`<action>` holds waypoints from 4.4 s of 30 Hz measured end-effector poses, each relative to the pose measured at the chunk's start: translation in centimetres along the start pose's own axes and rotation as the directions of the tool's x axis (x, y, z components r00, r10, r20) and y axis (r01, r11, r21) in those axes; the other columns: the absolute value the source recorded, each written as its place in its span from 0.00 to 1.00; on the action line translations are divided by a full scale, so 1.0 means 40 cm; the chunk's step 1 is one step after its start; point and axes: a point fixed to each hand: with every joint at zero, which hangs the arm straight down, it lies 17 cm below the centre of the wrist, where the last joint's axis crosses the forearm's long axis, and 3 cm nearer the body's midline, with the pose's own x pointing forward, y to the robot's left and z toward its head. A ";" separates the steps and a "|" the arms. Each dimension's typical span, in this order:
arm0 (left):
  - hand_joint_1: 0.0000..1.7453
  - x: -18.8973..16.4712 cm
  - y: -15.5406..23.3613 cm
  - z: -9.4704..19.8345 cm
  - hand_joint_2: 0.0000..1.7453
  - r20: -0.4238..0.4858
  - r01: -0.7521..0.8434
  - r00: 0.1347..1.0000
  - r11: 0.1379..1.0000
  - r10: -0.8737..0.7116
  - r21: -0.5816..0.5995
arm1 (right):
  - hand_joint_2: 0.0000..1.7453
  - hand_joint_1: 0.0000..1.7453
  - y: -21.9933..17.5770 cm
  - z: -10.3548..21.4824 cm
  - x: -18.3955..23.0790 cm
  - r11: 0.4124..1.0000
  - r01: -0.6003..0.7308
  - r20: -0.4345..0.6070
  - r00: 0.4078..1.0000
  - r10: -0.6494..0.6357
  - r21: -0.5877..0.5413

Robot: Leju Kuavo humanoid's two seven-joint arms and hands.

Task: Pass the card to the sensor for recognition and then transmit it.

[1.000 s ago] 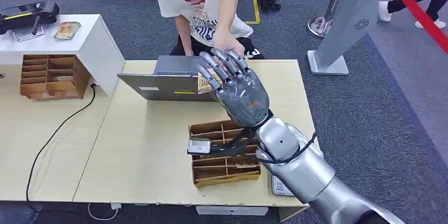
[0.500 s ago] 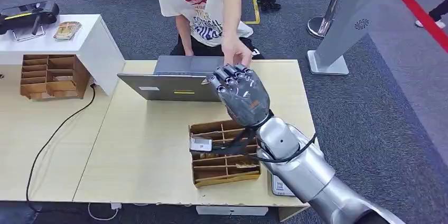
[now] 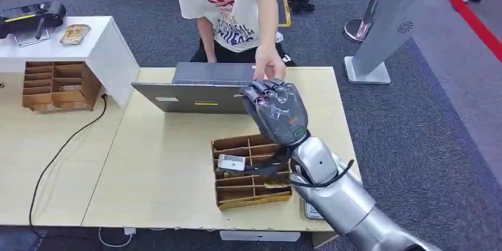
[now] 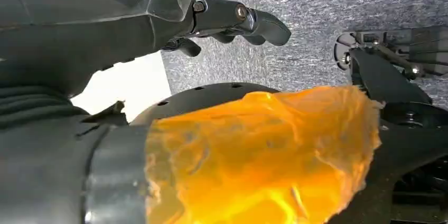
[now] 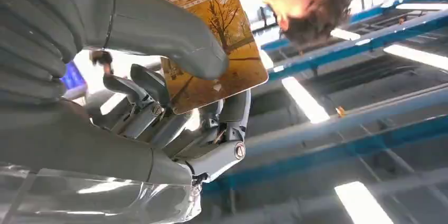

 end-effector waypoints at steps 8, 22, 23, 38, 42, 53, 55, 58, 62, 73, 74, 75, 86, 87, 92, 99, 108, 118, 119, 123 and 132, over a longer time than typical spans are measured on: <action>0.00 0.007 0.001 0.000 0.00 0.018 -0.028 0.999 1.000 0.028 0.000 | 1.00 1.00 -0.043 0.044 -0.014 0.955 0.280 -0.146 0.945 -0.292 -0.100; 0.00 0.009 0.002 -0.002 0.00 0.045 -0.086 0.995 0.996 0.086 -0.009 | 1.00 1.00 -0.081 0.130 -0.067 0.659 0.698 -0.271 0.601 -0.752 -0.281; 0.00 0.010 0.003 -0.002 0.00 0.049 -0.092 0.994 0.996 0.093 -0.010 | 1.00 1.00 -0.081 0.134 -0.069 0.642 0.711 -0.273 0.582 -0.766 -0.287; 0.00 0.002 0.018 -0.002 0.00 0.075 -0.173 0.982 0.985 0.174 -0.020 | 1.00 1.00 -0.005 0.284 -0.120 0.414 0.837 -0.398 0.265 -0.878 -0.357; 0.00 -0.001 0.021 -0.002 0.00 0.077 -0.188 0.979 0.982 0.189 -0.021 | 1.00 1.00 0.013 0.340 -0.141 0.394 0.835 -0.436 0.212 -0.875 -0.384; 0.00 -0.001 0.022 -0.002 0.00 0.082 -0.221 0.972 0.975 0.222 -0.027 | 1.00 1.00 0.037 0.490 -0.208 0.461 0.774 -0.545 0.182 -0.819 -0.434; 0.00 -0.001 0.022 -0.002 0.00 0.083 -0.227 0.970 0.973 0.229 -0.028 | 1.00 1.00 0.041 0.525 -0.227 0.490 0.755 -0.574 0.186 -0.798 -0.436; 0.00 -0.001 0.022 -0.002 0.00 0.084 -0.233 0.968 0.972 0.235 -0.029 | 1.00 1.00 0.046 0.573 -0.249 0.537 0.728 -0.620 0.197 -0.760 -0.426; 0.00 -0.001 0.028 -0.001 0.00 0.085 -0.241 0.966 0.970 0.243 -0.028 | 1.00 1.00 0.061 0.633 -0.268 0.578 0.708 -0.675 0.193 -0.712 -0.407; 0.00 -0.006 0.035 -0.001 0.00 0.084 -0.254 0.963 0.967 0.255 -0.025 | 1.00 1.00 0.106 0.719 -0.286 0.650 0.685 -0.767 0.206 -0.607 -0.330; 0.00 -0.006 0.035 -0.001 0.00 0.085 -0.255 0.963 0.967 0.256 -0.025 | 1.00 1.00 0.110 0.723 -0.286 0.656 0.684 -0.774 0.211 -0.598 -0.320; 0.00 -0.006 0.035 -0.001 0.00 0.085 -0.255 0.963 0.967 0.257 -0.025 | 1.00 1.00 0.114 0.728 -0.286 0.662 0.683 -0.781 0.215 -0.587 -0.309; 0.00 -0.006 0.034 -0.001 0.00 0.085 -0.256 0.963 0.966 0.258 -0.028 | 1.00 1.00 0.155 0.775 -0.296 0.717 0.667 -0.842 0.255 -0.475 -0.202; 0.00 -0.005 0.034 -0.001 0.00 0.085 -0.256 0.963 0.966 0.258 -0.029 | 1.00 1.00 0.156 0.778 -0.298 0.722 0.665 -0.846 0.260 -0.465 -0.192; 0.00 -0.004 0.032 0.000 0.00 0.085 -0.258 0.962 0.966 0.260 -0.033 | 1.00 1.00 0.161 0.793 -0.308 0.750 0.648 -0.864 0.298 -0.406 -0.129; 0.00 -0.004 0.032 0.000 0.00 0.086 -0.258 0.962 0.966 0.260 -0.034 | 1.00 1.00 0.162 0.799 -0.315 0.756 0.644 -0.867 0.307 -0.393 -0.115; 0.00 -0.004 0.031 0.000 0.00 0.086 -0.261 0.961 0.965 0.263 -0.036 | 1.00 1.00 0.173 0.815 -0.327 0.791 0.612 -0.884 0.355 -0.305 -0.028; 0.00 -0.006 0.032 -0.001 0.00 0.084 -0.255 0.963 0.966 0.257 -0.032 | 1.00 1.00 0.200 0.858 -0.331 0.809 0.583 -0.901 0.388 -0.195 0.075; 0.00 -0.006 0.032 -0.001 0.00 0.084 -0.255 0.963 0.966 0.257 -0.032 | 1.00 1.00 0.201 0.862 -0.332 0.811 0.579 -0.903 0.388 -0.186 0.082; 0.00 -0.007 0.032 -0.001 0.00 0.082 -0.253 0.963 0.967 0.255 -0.031 | 1.00 1.00 0.203 0.878 -0.337 0.818 0.565 -0.904 0.397 -0.155 0.108; 0.00 -0.008 0.033 -0.001 0.00 0.080 -0.250 0.965 0.968 0.251 -0.027 | 1.00 1.00 0.205 0.908 -0.344 0.833 0.522 -0.901 0.429 -0.071 0.183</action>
